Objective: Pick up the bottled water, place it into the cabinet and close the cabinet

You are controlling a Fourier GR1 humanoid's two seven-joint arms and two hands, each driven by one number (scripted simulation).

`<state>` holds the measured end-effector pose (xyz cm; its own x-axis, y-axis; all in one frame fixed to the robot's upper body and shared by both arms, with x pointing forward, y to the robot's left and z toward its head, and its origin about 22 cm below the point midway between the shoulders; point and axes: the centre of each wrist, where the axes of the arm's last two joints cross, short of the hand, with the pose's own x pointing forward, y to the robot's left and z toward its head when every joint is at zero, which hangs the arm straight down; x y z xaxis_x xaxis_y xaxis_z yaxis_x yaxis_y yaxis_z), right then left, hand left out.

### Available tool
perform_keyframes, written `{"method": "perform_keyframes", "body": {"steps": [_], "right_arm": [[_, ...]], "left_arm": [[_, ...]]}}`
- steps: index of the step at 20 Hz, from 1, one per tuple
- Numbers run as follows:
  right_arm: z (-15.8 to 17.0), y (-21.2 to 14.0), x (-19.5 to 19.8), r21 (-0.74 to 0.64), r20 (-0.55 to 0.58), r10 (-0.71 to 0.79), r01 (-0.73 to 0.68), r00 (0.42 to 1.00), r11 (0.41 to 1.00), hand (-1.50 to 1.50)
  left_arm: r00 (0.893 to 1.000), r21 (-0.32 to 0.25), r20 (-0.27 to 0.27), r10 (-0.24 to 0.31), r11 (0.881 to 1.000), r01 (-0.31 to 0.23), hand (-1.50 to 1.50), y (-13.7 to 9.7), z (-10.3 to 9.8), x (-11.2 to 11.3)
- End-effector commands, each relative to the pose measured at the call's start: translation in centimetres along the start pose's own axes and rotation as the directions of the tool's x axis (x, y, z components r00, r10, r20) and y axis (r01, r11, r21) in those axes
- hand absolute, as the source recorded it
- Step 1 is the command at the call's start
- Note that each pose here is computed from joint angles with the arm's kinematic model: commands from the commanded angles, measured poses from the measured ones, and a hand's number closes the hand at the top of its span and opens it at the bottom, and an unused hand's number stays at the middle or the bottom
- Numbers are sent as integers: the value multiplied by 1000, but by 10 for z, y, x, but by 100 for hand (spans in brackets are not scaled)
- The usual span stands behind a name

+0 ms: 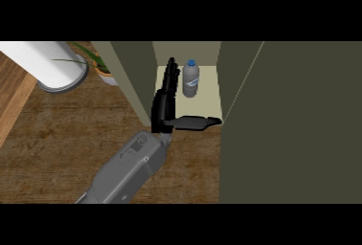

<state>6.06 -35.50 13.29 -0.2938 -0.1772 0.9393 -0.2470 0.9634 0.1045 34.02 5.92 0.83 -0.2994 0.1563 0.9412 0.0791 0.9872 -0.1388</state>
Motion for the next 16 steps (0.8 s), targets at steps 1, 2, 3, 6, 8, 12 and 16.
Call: {"method": "perform_keyframes", "body": {"steps": [1, 2, 3, 6, 8, 12, 16], "right_arm": [[-3, 17, 24, 21, 12, 69, -69, 998, 997, -150], [-5, 34, 26, 31, 24, 57, -57, 998, 998, -150], [-5, 30, 26, 15, 18, 78, -78, 997, 997, -150], [-7, 27, 18, 35, 25, 73, -74, 997, 997, -150], [-10, 29, 25, 38, 11, 99, -99, 995, 994, -150], [-5, 29, 24, 114, -14, 88, -86, 996, 990, 150], [-8, 36, 21, 210, -47, 88, -76, 995, 975, 150]], "left_arm": [[999, -5, 4, 46, 999, -46, -150, -11, 32, 10], [997, 0, -16, 77, 997, -77, -150, -6, 59, -5], [997, -5, -8, 79, 997, -79, -150, -5, 61, 2], [993, -15, -17, 115, 993, -115, -150, -22, 92, 11], [989, -45, -40, 145, 988, -147, -150, -10, 99, 8], [983, -118, -79, 167, 977, -176, 150, -2, 137, 28], [988, -134, -63, 140, 980, -147, 150, 39, 148, 36]]}}
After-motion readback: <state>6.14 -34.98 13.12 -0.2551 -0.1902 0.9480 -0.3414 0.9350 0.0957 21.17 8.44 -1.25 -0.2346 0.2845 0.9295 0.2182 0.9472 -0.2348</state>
